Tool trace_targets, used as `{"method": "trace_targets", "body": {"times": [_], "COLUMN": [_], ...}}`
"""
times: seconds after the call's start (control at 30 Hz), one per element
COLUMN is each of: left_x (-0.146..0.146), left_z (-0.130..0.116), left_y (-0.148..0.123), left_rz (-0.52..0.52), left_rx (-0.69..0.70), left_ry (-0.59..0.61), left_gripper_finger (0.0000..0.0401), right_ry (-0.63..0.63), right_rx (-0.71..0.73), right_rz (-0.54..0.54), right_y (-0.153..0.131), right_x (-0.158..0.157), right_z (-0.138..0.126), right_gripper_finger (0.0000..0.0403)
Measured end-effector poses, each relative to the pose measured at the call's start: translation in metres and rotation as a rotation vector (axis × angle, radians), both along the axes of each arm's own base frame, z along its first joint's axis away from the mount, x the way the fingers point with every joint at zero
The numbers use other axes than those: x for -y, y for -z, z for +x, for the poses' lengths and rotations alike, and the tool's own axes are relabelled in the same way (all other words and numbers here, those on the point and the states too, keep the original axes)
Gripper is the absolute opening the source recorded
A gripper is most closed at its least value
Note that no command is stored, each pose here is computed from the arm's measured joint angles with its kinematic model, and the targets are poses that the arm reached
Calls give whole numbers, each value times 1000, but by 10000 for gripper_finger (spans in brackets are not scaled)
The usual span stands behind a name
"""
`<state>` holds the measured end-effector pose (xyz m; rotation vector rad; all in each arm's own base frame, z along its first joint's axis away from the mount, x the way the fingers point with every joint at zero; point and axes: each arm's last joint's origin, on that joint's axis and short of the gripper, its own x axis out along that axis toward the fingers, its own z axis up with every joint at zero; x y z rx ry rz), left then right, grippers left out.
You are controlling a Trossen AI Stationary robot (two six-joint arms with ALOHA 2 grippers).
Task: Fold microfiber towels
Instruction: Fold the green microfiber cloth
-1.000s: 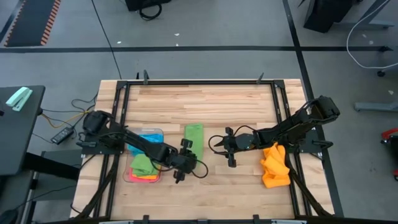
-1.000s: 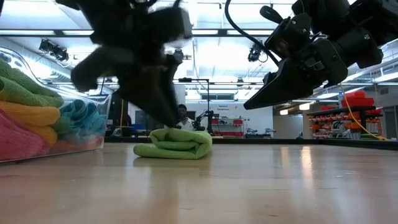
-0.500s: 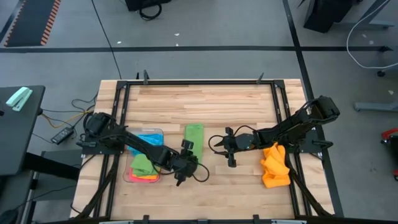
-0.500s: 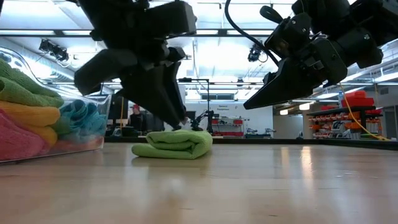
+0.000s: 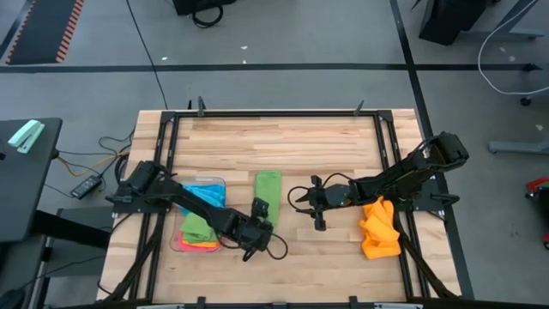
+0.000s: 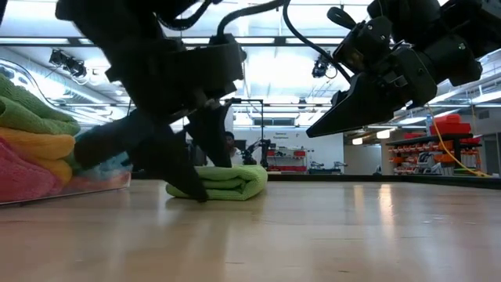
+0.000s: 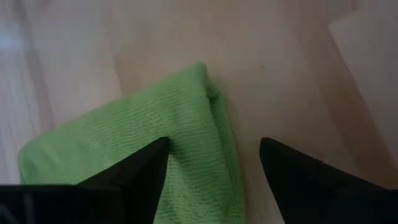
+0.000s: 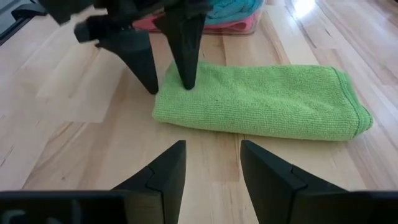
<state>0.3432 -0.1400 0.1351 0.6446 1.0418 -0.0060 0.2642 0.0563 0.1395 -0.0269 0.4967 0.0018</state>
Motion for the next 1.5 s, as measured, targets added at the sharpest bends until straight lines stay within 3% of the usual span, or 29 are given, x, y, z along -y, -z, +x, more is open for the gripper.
{"method": "trace_targets", "body": {"times": [0.33,0.63,0.77,1.0,1.17,1.4,1.5], "left_x": [-5,-14,-15,-22,-22,-12,-6], "left_z": [-1,-1,0,3,4,7,9], "left_y": [4,6,8,10,7,-2,-7], "left_rz": [90,71,52,10,-44,-265,-282], "left_rx": [-24,-74,-74,-79,-92,-84,-82], "left_ry": [-12,-22,-41,-62,-18,96,109], "left_gripper_finger": [227,167,126,17,19,15,23], "right_ry": [3,3,3,-1,-10,-3,2], "right_rx": [-1,0,1,35,86,208,222], "right_rz": [6,6,7,7,0,11,1], "right_y": [0,0,0,-3,-1,22,30], "right_x": [0,0,0,0,-1,-2,-1], "right_z": [0,0,0,2,7,25,36], "right_gripper_finger": [161,161,161,161,161,161,161]}}
